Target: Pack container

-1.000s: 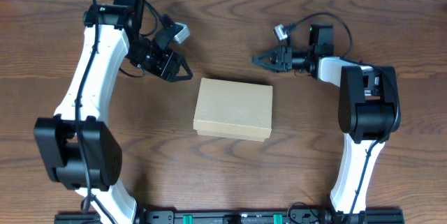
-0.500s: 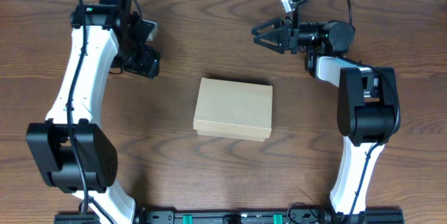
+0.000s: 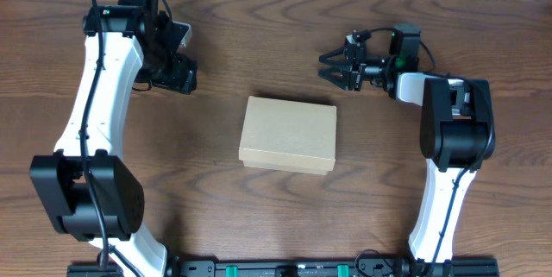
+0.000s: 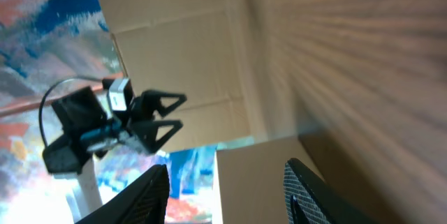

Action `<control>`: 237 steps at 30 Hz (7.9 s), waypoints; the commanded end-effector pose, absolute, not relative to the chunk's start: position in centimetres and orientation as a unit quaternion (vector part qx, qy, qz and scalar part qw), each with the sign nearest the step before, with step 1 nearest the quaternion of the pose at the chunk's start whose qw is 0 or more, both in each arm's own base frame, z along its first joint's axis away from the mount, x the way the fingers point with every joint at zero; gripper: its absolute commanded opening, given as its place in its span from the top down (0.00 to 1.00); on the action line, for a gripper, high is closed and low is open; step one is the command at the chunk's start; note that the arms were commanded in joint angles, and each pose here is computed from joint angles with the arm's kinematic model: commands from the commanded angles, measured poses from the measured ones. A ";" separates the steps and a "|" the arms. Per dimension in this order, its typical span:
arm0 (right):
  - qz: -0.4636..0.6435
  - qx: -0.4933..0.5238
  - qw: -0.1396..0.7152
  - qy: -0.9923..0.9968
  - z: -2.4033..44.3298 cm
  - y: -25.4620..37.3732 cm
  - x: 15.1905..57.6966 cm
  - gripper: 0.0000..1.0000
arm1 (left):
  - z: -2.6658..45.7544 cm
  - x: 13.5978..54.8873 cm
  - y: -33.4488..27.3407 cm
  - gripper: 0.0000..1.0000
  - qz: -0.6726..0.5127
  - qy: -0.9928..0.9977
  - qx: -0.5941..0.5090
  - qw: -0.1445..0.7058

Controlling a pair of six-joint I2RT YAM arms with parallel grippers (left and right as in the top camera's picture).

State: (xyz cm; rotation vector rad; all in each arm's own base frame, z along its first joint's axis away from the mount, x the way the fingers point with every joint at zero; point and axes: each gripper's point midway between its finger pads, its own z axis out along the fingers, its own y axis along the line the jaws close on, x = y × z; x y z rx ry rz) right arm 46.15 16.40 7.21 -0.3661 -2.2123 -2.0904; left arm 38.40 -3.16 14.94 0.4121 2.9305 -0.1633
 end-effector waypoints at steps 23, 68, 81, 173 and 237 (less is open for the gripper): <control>-0.211 0.062 -0.089 -0.971 1.8 2.6 41.2 0.49 | 17.7 37.9 -3.4 0.21 -0.057 0.980 0.145 0.120; -0.147 0.311 -0.084 -0.935 14.4 23.5 23.7 0.99 | 17.1 38.0 2.1 0.05 -0.033 0.991 0.057 0.121; -0.158 0.305 -0.053 -0.938 8.3 22.9 21.9 0.99 | 17.1 38.0 2.1 0.05 -0.033 0.990 0.057 0.121; -0.025 -0.019 -0.436 -0.899 10.1 0.1 23.1 0.01 | 18.4 22.7 -4.4 0.05 -0.090 0.891 0.164 0.414; -0.002 0.004 -0.641 -0.768 13.6 0.6 24.8 0.01 | 18.4 22.8 -4.4 0.05 -0.090 0.891 0.164 0.414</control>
